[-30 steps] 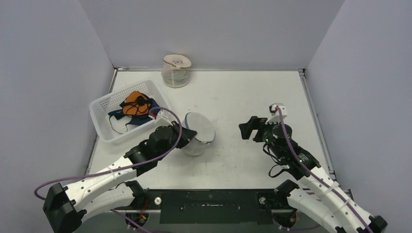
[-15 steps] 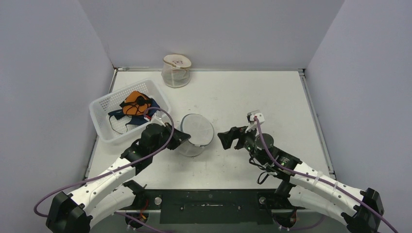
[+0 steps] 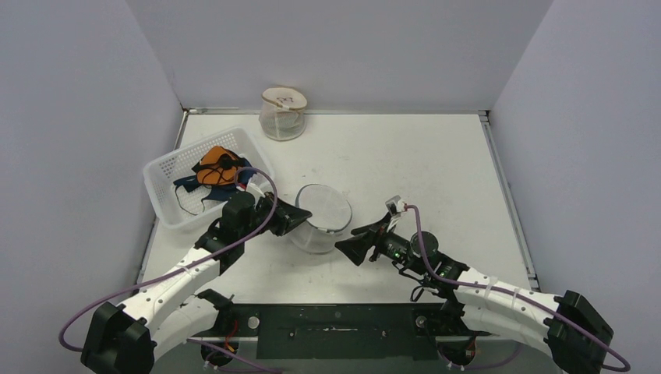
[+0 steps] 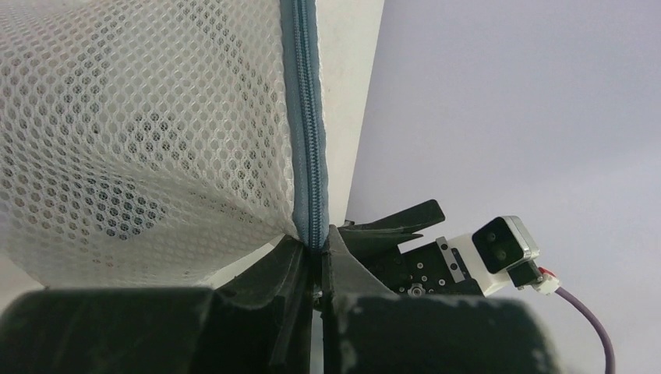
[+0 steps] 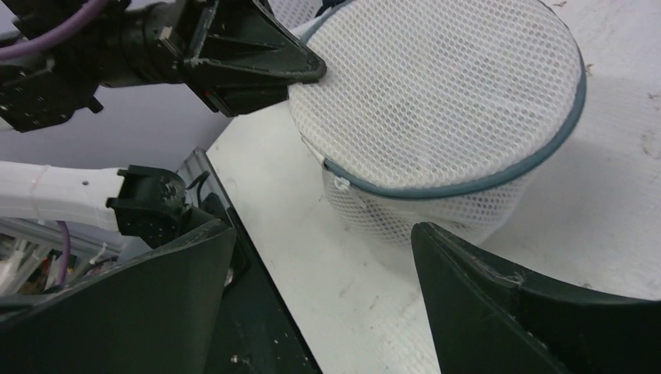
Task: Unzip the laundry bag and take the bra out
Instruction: Unzip the laundry bag at the center of the board.
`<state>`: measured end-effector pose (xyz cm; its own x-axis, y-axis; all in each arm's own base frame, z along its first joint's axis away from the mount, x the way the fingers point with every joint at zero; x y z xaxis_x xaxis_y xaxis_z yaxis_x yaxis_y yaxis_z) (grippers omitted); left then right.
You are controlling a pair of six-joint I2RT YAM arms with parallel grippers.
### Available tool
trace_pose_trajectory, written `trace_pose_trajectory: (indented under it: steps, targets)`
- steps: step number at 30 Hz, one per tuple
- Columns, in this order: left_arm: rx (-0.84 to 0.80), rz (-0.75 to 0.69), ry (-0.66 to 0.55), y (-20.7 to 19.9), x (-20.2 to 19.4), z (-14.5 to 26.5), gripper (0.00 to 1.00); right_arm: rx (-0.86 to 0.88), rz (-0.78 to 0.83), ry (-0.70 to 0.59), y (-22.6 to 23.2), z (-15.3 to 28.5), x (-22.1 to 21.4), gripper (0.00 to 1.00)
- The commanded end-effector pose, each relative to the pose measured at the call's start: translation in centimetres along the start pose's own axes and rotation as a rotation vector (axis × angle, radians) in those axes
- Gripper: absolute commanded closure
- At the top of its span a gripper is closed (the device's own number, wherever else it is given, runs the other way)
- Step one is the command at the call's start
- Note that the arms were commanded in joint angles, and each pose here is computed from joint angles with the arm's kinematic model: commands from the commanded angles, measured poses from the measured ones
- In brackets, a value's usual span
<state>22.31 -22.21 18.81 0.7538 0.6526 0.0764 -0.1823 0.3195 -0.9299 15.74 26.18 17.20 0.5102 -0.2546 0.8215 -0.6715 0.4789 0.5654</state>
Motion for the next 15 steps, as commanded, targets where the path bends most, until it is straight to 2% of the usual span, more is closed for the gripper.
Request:
trace_pose_trajectory:
  steps: [1, 3, 5, 15]
  targets:
    - [-0.121, 0.032, 0.029, -2.9, 0.0, 0.1, 1.00, 0.088, -0.060, -0.127, 1.8, -0.8, 2.7, 0.18]
    - [-0.122, 0.043, 0.026, -2.8, 0.1, 0.0, 1.00, 0.075, -0.081, -0.131, 1.5, -1.1, 2.7, 0.26]
    - [-0.119, 0.048, 0.020, -2.7, 0.2, 0.0, 1.00, 0.085, -0.096, -0.128, 1.7, -1.4, 2.6, 0.30]
    - [-0.118, 0.054, 0.011, -2.3, 0.4, 0.2, 1.00, 0.077, -0.119, -0.087, 1.4, -2.0, 1.5, 0.38]
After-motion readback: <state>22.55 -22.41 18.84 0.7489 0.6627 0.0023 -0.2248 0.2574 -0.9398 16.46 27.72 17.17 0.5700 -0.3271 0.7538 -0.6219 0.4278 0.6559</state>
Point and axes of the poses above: each gripper's point midway between its finger pads, its own z axis back along the fingers, its own y axis along the line the jaws close on, x = y × z, the point moved 2 cm from there along z, back along the fingers, and after that the axes turned 2 degrees about z, right-handed, at the moved point
